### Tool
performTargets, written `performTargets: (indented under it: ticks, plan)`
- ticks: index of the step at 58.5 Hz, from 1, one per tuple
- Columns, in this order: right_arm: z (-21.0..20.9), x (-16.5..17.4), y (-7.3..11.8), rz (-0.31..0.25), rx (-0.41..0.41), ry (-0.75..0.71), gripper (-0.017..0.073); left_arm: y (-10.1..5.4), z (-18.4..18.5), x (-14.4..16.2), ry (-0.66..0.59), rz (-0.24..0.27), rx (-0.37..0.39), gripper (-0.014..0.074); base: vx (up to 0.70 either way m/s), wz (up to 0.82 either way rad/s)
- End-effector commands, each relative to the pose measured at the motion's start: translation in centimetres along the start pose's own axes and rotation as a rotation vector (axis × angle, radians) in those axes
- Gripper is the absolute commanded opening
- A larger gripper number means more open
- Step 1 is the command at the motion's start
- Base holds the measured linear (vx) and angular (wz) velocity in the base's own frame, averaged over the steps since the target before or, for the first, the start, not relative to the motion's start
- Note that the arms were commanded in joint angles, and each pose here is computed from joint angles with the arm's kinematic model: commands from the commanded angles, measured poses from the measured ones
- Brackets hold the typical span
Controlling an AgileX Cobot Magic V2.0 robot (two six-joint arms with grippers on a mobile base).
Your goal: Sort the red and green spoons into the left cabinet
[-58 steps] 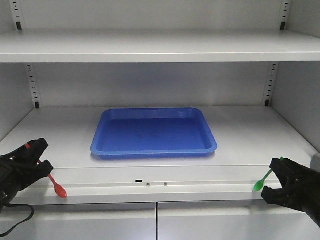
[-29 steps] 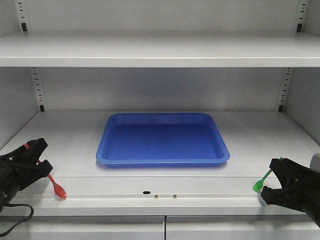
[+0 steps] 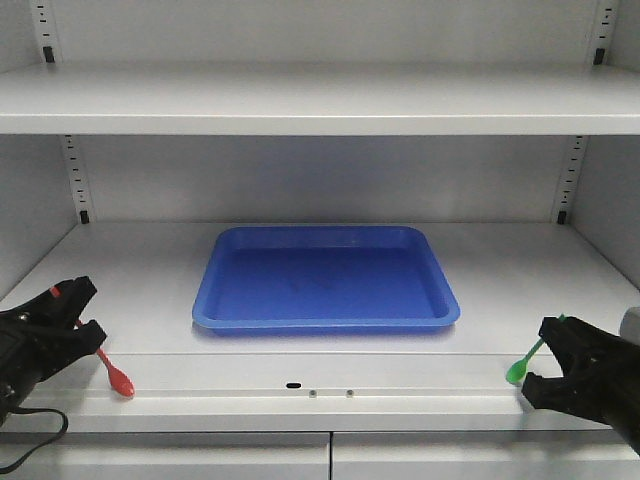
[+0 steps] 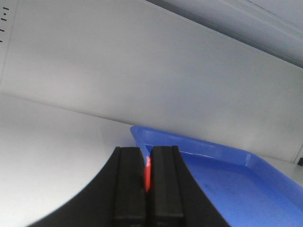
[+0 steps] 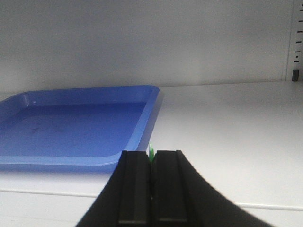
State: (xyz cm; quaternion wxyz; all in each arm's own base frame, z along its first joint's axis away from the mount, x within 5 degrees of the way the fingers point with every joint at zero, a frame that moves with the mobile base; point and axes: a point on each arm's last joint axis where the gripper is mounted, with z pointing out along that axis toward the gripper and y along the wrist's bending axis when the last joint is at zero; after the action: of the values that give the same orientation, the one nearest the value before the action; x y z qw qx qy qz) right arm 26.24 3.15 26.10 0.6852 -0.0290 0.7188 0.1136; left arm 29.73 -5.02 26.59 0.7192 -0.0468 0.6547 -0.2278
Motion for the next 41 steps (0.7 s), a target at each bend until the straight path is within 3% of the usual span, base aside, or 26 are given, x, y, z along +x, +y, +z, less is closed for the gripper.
performTargets:
  ticks: [1, 41]
  plan:
    - [-0.14, -2.15, 0.27, -0.011, -0.023, -0.130, -0.0006, -1.01, -0.01, -2.38, -0.135, 0.001, 0.055, -0.0004, 0.00, 0.00]
    - [-0.17, -2.36, 0.33, -0.013, -0.030, -0.153, -0.0006, -1.06, -0.03, -2.49, -0.148, 0.000, 0.062, -0.0004, 0.00, 0.00]
